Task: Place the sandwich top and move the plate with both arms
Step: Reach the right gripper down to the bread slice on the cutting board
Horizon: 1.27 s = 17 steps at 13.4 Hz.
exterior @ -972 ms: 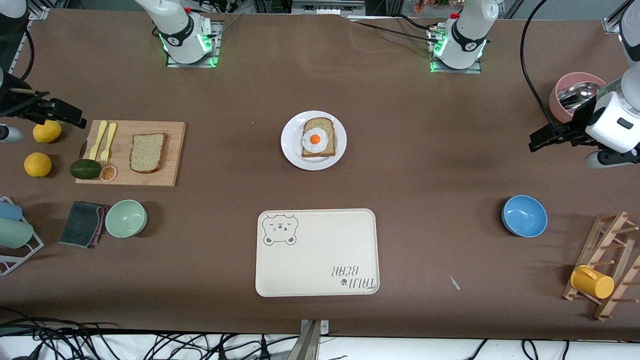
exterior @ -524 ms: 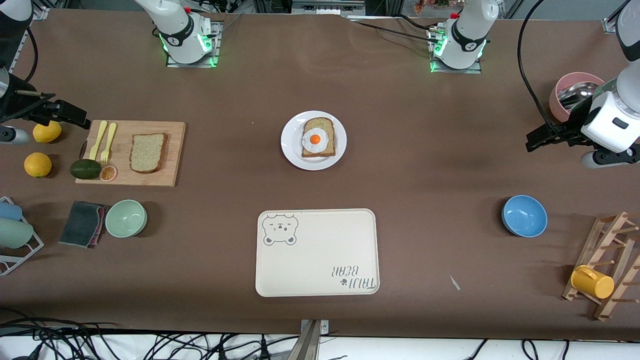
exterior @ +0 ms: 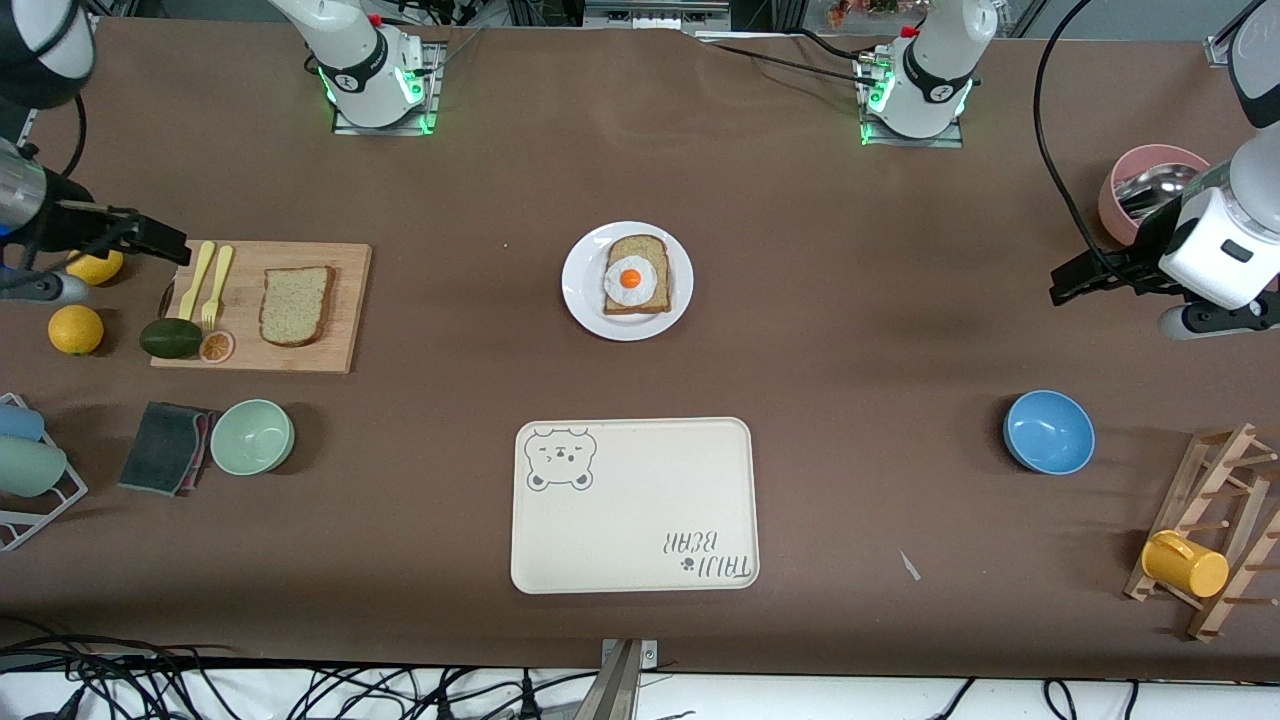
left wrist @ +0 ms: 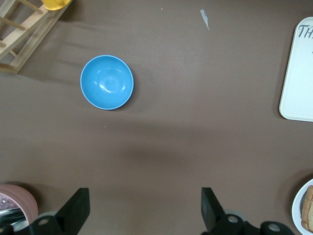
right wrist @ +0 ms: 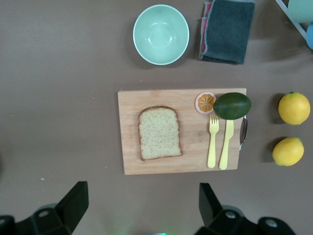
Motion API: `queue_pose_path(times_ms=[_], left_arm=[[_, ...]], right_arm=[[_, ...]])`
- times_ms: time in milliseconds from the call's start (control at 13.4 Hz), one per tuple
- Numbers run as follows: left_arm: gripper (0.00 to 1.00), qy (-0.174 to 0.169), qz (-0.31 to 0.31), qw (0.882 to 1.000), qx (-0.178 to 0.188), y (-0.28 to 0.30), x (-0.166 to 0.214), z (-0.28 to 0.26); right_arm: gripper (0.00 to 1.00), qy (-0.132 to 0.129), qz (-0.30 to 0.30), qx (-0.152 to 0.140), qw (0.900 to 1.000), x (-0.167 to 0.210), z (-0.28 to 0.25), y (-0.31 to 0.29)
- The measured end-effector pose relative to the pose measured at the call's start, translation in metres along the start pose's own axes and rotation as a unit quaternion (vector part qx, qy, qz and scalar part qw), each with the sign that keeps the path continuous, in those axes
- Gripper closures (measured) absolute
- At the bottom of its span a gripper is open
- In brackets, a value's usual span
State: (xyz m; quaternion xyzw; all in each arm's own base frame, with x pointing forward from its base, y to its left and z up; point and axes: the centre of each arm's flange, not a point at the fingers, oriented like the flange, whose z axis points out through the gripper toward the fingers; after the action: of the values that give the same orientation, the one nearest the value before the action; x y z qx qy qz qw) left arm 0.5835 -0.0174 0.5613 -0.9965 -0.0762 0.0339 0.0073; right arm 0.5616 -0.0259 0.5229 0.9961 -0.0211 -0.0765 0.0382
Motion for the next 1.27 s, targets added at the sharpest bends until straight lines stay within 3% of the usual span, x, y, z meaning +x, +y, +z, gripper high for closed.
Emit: queue_pose_path(times_ms=[524,823,1122,1271], left_arm=[[0.0,-0.002,-0.001,1.0,0.0,0.0,0.001,0.002],[0.0,-0.002,-0.013,1.0,0.0,0.0,0.001,0.002],[0.0,-0.002,-0.018,1.0,0.0,0.001,0.001,0.002],[0.0,-0.001,-0.018,1.0,0.0,0.001,0.001,0.002]], right_arm=[[0.0,-0.008,0.033,-0.056,0.998,0.006,0.076,-0.061],[0.0,-0.007,0.04,-0.061,0.997,0.01,0.138,-0.069],[0.01,-0.021,0.058,-0.087,0.994,-0.003,0.204,-0.07],[0.09,-0.02,0.064,-0.084,0.994,-0.009,0.234,-0.07]])
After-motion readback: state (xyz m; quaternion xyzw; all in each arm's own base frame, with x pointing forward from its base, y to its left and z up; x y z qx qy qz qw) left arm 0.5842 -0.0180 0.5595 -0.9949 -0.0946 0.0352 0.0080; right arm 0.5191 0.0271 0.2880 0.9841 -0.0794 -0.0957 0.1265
